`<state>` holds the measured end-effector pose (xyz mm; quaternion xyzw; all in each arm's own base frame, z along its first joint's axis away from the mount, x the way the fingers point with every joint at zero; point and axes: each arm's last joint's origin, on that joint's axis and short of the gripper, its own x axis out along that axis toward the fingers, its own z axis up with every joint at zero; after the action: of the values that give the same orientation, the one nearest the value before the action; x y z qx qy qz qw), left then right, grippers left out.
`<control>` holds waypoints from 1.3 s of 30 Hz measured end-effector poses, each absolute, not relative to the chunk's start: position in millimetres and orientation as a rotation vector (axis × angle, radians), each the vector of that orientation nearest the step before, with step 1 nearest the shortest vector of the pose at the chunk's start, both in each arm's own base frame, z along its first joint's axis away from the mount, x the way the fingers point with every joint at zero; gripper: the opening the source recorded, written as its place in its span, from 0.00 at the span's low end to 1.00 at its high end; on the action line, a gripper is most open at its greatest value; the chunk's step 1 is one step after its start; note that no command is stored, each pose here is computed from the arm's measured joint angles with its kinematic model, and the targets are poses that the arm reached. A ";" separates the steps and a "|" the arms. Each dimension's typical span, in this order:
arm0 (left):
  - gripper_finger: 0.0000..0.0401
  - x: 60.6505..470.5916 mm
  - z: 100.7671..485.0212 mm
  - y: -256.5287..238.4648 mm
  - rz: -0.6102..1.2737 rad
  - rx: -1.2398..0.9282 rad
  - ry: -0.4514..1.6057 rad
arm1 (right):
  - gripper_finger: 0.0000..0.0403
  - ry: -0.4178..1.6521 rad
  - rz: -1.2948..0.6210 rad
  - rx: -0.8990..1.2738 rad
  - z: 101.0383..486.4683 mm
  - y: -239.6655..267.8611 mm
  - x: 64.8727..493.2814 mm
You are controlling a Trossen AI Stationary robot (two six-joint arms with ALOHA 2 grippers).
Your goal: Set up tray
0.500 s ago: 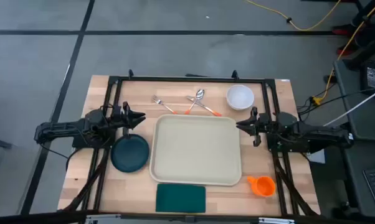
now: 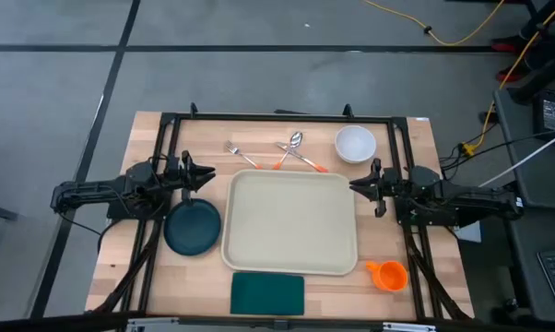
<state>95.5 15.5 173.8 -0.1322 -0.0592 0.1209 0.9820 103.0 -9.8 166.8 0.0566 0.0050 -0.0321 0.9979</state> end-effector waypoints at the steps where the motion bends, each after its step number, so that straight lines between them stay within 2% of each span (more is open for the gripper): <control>1: 0.23 95.6 173.8 15.4 0.243 -0.266 -0.119 | 0.17 0.012 -0.072 0.040 166.8 -10.1 103.0; 5: 0.23 95.6 173.8 15.5 0.243 -0.266 -0.119 | 0.17 0.022 -0.088 -0.186 166.8 -10.6 102.9; 11: 0.23 95.5 174.0 15.6 0.246 -0.266 -0.121 | 0.17 0.022 -0.087 -0.195 166.8 -10.5 102.9; 14: 0.23 95.2 177.2 15.5 0.241 -0.274 -0.155 | 0.17 -0.011 -0.081 0.022 169.1 -10.3 103.0; 19: 0.23 94.6 181.4 15.4 0.220 -0.432 -0.218 | 0.17 -0.110 -0.066 0.298 177.7 -10.3 102.5; 22: 0.23 94.2 182.6 16.1 0.232 -0.523 -0.248 | 0.17 -0.182 -0.050 0.379 184.4 -10.3 101.6; 25: 0.23 93.1 182.7 19.2 0.337 -0.569 -0.288 | 0.17 -0.287 -0.050 0.418 193.8 -10.8 99.4; 31: 0.23 90.9 182.9 23.3 0.496 -0.548 -0.329 | 0.17 -0.433 -0.088 0.569 204.5 -13.2 95.4; 35: 0.23 90.7 183.3 23.6 0.518 -0.468 -0.314 | 0.17 -0.404 -0.048 0.612 211.8 -12.1 95.1; 39: 0.23 90.8 183.3 23.5 0.515 -0.443 -0.306 | 0.17 -0.234 -0.011 0.719 230.5 -9.3 97.7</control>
<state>90.8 23.5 183.3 -0.2166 -0.1494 0.2517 0.9313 97.7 -9.3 230.5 0.3509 -0.1141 -0.0054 0.9294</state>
